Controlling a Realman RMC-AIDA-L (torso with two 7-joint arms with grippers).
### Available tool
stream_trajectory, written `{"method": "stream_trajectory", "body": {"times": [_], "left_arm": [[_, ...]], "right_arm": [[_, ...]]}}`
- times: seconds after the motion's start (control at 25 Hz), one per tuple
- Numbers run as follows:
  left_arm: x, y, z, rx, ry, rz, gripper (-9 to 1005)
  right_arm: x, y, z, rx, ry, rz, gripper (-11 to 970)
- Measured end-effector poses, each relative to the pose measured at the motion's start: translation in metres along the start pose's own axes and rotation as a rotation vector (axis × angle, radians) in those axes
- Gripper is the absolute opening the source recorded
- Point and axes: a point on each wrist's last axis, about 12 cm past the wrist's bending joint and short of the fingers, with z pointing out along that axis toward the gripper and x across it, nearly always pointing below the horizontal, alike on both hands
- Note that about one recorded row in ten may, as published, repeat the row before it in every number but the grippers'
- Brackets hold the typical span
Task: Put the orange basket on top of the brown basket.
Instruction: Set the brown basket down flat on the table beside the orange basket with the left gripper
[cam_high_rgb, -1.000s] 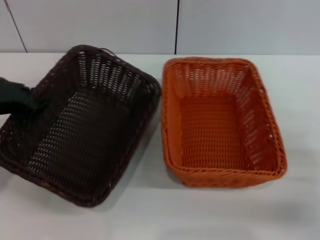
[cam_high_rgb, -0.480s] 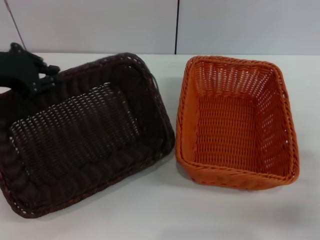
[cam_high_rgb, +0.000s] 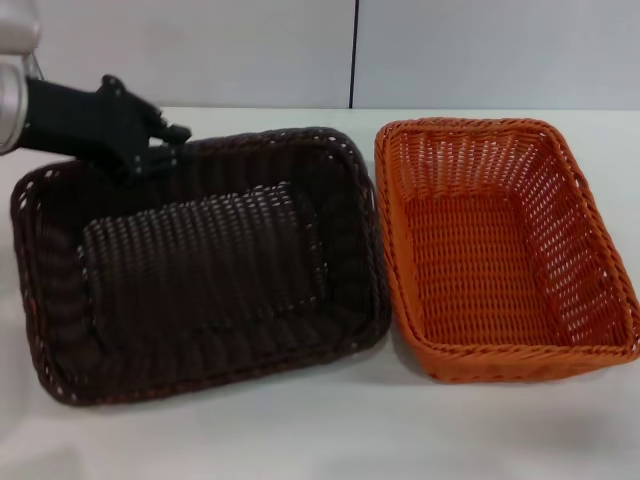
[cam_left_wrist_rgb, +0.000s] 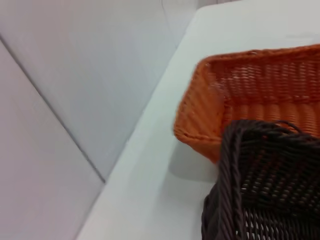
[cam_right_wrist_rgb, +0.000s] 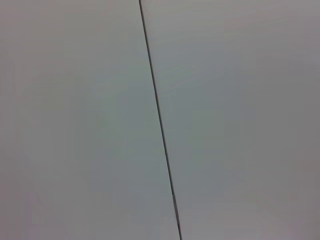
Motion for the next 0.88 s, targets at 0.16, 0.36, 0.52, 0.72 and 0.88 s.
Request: {"method": "stream_trajectory", "body": {"times": [0.16, 0.36, 0.52, 0.72, 0.88], "left_arm": [[-0.006, 0.009, 0.009, -0.080, -0.022, -0.011, 173], [-0.013, 0.006, 0.015, -0.112, -0.046, -0.015, 171], [-0.014, 0.003, 0.018, -0.101, -0.043, -0.006, 276], [-0.013, 0.001, 0.024, -0.090, -0.031, 0.014, 420], [-0.016, 0.003, 0.027, -0.133, -0.044, 0.040, 519]], "right_arm": [[-0.001, 0.000, 0.001, -0.002, -0.002, -0.002, 707], [-0.001, -0.001, 0.002, -0.003, -0.002, -0.003, 707], [0.000, -0.001, 0.001, -0.002, 0.000, -0.005, 707], [0.000, 0.000, 0.000, -0.008, 0.000, -0.005, 707], [0.000, 0.000, 0.000, -0.009, 0.000, -0.006, 707]]}}
